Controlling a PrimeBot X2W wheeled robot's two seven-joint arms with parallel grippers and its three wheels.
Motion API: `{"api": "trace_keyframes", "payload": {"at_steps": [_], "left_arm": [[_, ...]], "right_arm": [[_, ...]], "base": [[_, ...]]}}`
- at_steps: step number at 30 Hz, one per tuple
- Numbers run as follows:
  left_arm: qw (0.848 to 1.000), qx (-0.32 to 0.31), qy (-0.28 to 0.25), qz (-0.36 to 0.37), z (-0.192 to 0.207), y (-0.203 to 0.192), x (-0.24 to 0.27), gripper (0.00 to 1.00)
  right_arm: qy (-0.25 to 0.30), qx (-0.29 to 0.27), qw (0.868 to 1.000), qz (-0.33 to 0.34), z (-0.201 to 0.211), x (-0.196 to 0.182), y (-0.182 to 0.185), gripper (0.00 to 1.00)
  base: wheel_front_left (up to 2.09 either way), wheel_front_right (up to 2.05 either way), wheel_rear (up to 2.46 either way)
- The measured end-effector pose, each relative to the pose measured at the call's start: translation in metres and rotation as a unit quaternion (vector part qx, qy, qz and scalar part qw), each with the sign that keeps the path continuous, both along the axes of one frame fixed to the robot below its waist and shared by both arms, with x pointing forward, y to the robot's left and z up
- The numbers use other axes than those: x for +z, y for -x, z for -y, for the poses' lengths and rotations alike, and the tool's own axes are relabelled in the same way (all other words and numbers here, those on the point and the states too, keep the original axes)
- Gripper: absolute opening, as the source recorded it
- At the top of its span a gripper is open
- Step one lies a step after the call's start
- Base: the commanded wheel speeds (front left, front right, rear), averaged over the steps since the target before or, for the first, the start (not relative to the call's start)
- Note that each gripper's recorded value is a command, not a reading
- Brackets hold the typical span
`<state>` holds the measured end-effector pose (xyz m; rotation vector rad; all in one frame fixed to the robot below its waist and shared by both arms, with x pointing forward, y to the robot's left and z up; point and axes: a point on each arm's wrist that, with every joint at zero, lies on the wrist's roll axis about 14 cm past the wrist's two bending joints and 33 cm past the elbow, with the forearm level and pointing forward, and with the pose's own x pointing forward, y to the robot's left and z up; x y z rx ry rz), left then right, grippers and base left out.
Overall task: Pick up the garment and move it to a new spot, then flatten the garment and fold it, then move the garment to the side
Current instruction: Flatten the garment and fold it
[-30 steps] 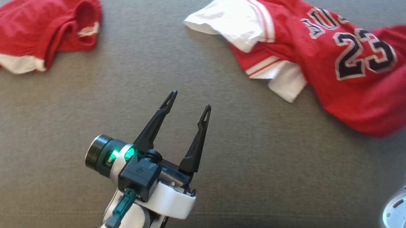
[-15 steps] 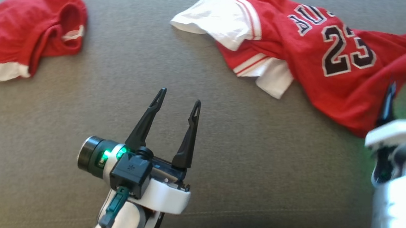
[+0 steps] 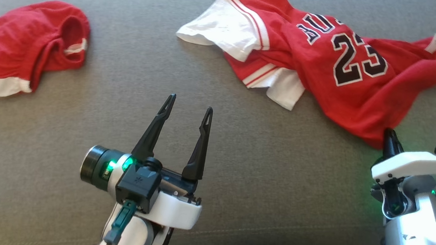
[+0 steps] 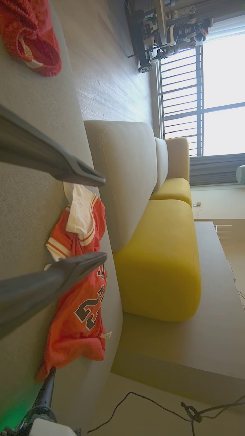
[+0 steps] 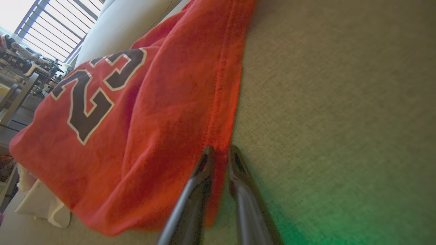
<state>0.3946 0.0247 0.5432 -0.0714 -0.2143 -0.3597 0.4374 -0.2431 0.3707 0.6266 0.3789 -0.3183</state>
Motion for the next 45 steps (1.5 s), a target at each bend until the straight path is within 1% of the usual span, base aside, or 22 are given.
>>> {"api": "trace_keyframes", "payload": {"at_steps": [2,5,10,12,15,21,27,29,31,32,33,37,41,45], "left_arm": [[1.0,0.012,-0.003,0.004,-0.007,0.002,0.003,1.0],[1.0,0.027,-0.005,0.001,-0.016,0.007,0.003,1.0],[0.999,0.049,-0.007,-0.008,-0.028,0.015,-0.001,1.0],[0.998,0.054,-0.008,-0.006,-0.031,0.016,0.001,1.0],[0.998,0.061,-0.008,-0.003,-0.035,0.017,0.002,1.0],[0.998,0.064,-0.008,-0.007,-0.036,0.016,0.0,1.0],[0.998,0.058,-0.009,-0.021,-0.033,0.013,-0.009,1.0],[0.998,0.059,-0.009,-0.027,-0.034,0.012,-0.013,1.0],[0.997,0.064,-0.009,-0.032,-0.038,0.009,-0.016,1.0],[0.997,0.065,-0.01,-0.031,-0.039,0.007,-0.016,1.0],[0.997,0.066,-0.011,-0.029,-0.04,0.006,-0.015,1.0],[0.997,0.072,-0.01,-0.028,-0.043,0.005,-0.014,1.0],[0.997,0.071,-0.009,-0.029,-0.041,0.005,-0.014,1.0],[0.997,0.065,-0.006,-0.028,-0.036,0.004,-0.014,1.0]], "right_arm": [[0.003,0.009,1.0,-0.013,-0.004,-0.005,0.0,0.0],[0.005,0.017,1.0,-0.014,-0.009,-0.004,-0.004,0.0],[0.01,0.02,1.0,0.005,-0.013,0.008,-0.017,0.0],[0.011,0.015,0.999,0.026,-0.012,0.021,-0.027,0.0],[0.022,0.005,0.997,0.068,-0.004,0.049,-0.045,0.0],[0.046,-0.021,0.989,0.137,0.017,0.107,-0.08,0.0],[0.046,-0.033,0.979,0.195,0.016,0.168,-0.134,0.0],[0.047,-0.03,0.98,0.193,0.01,0.173,-0.15,0.0],[0.046,-0.02,0.984,0.171,0.001,0.164,-0.161,0.0],[0.049,-0.012,0.987,0.155,-0.005,0.155,-0.164,0.29],[0.054,-0.008,0.988,0.144,-0.008,0.147,-0.165,1.0],[0.084,0.014,0.988,0.128,-0.023,0.131,-0.168,1.0],[0.133,0.078,0.979,0.133,-0.051,0.135,-0.171,1.0],[0.156,0.127,0.971,0.133,-0.07,0.133,-0.163,1.0]], "base": [[0.0,0.0,0.0],[0.0,0.0,0.0],[0.0,0.0,0.0],[0.0,0.0,0.0],[0.0,0.0,0.0],[0.0,0.0,0.0],[0.0,0.0,0.0],[0.0,0.0,0.0],[0.0,0.0,0.0],[0.0,0.0,0.0],[0.0,0.0,0.0],[0.0,0.0,0.0],[0.0,0.0,0.0],[0.0,0.0,0.0]]}}
